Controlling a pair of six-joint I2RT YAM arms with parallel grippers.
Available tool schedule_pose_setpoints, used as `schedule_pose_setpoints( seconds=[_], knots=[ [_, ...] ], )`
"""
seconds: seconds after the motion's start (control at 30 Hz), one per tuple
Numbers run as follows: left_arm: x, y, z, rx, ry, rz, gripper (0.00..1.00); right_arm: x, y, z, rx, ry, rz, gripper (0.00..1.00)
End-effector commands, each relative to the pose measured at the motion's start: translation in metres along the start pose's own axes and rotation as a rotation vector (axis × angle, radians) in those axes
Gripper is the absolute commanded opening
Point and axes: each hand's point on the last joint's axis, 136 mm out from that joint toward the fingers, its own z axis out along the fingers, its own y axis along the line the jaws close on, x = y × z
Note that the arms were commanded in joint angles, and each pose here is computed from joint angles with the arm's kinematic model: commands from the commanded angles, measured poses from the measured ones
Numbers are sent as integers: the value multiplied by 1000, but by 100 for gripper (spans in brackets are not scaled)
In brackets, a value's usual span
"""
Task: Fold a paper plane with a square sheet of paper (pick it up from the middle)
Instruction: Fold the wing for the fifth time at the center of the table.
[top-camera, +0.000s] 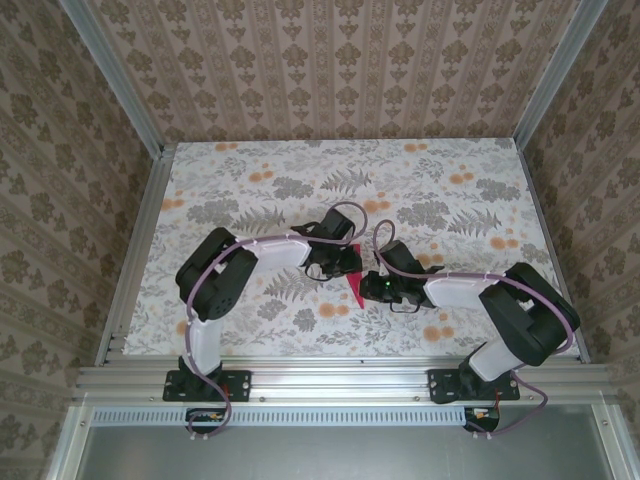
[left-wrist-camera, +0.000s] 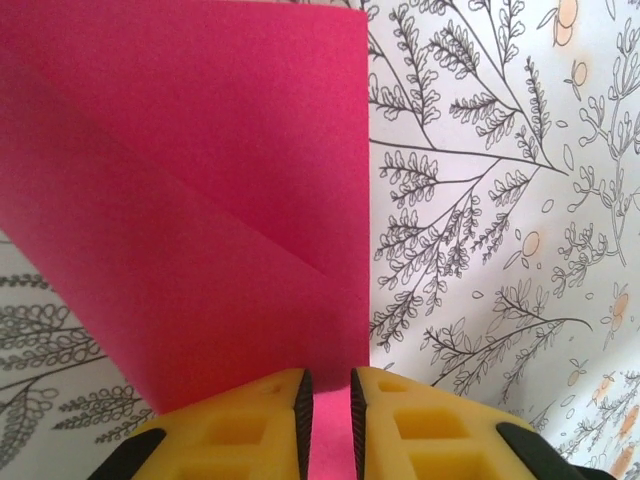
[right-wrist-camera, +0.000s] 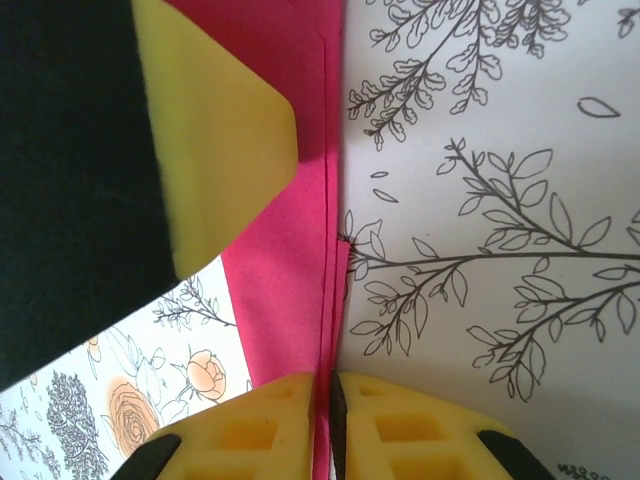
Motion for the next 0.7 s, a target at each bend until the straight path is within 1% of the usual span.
schedule_pose_setpoints(
  seconds=[0.0,0.07,0.2,0.3,0.37,0.4,0.47,0.67],
  knots=[
    [17,28,14,-91,68,-26,20,12,-10,-3,52,37,16,18],
    [17,27,13,-88,69,-19,20,6,-6,-12,48,7,19,22],
    [14,24,11,-88,65,-5,20,-5,8,-30,4,-60,0,22],
    [14,23,11,-83,66,-4,20,-9,30,-36,-97,-65,-17,13],
    [15,22,11,-78,68,-2,21,-9,46,-34,-185,-43,-7,8],
    [14,21,11,-74,68,-1,21,-9,51,-32,-207,-34,0,7],
    [13,20,10,-71,66,-1,20,-7,49,-21,-207,-11,31,6],
    [14,18,10,-65,68,7,21,-7,36,2,-246,25,134,5]
  ],
)
